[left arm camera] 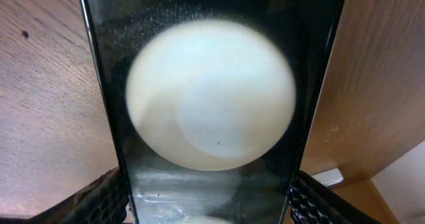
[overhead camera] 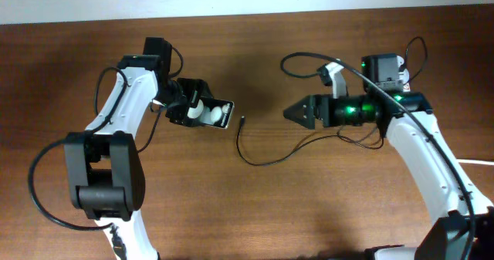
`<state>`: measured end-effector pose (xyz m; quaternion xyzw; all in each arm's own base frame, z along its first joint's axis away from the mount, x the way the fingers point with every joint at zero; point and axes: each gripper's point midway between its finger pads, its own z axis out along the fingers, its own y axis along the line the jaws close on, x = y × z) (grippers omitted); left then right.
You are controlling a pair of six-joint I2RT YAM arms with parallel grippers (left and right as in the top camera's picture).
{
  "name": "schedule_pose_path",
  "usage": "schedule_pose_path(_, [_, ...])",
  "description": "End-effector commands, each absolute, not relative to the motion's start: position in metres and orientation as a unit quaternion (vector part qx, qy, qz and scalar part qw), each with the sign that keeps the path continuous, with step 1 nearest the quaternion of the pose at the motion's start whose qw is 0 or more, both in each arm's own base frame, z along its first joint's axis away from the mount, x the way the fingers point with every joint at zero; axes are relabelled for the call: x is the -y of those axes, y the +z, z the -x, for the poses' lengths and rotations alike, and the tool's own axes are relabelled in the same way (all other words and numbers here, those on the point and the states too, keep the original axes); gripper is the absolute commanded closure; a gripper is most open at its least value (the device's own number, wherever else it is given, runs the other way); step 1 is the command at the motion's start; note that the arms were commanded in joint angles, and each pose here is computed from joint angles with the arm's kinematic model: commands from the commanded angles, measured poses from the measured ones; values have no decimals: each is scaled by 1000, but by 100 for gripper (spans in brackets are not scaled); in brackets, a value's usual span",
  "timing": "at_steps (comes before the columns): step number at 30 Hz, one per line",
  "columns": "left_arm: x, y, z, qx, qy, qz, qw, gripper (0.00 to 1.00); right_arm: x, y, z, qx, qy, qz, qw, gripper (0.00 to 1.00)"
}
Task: Plug charger to phone and switch on socket
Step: 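Bring the right gripper to the phone and grasp its edge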
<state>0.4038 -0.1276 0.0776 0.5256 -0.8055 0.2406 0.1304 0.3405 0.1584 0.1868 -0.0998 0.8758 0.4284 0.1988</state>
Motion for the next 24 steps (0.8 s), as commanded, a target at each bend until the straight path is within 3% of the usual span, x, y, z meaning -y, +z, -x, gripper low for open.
schedule_pose_path(1, [138, 81, -407, 812, 239, -518, 124, 78, -174, 169, -355, -916, 353, 10, 188, 2])
schedule_pose_path(4, [146, 82, -404, 811, 243, -515, 132, 76, -200, 173, -370, -915, 337, -38, 218, 14])
schedule_pose_path(8, [152, 86, -403, 803, 256, -518, 148, 75, -217, 156, -378, -910, 365, -57, 189, 28])
schedule_pose_path(14, [160, 91, -401, 796, 275, -513, 166, 75, -263, 138, -380, -900, 398, -26, 176, 29])
schedule_pose_path(18, [170, 100, -398, 785, 301, -506, 192, 75, -271, 139, -384, -901, 386, -31, 197, 37])
schedule_pose_path(24, [188, 104, -391, 787, 312, -489, 210, 76, -289, 125, -378, -905, 380, -31, 187, 40])
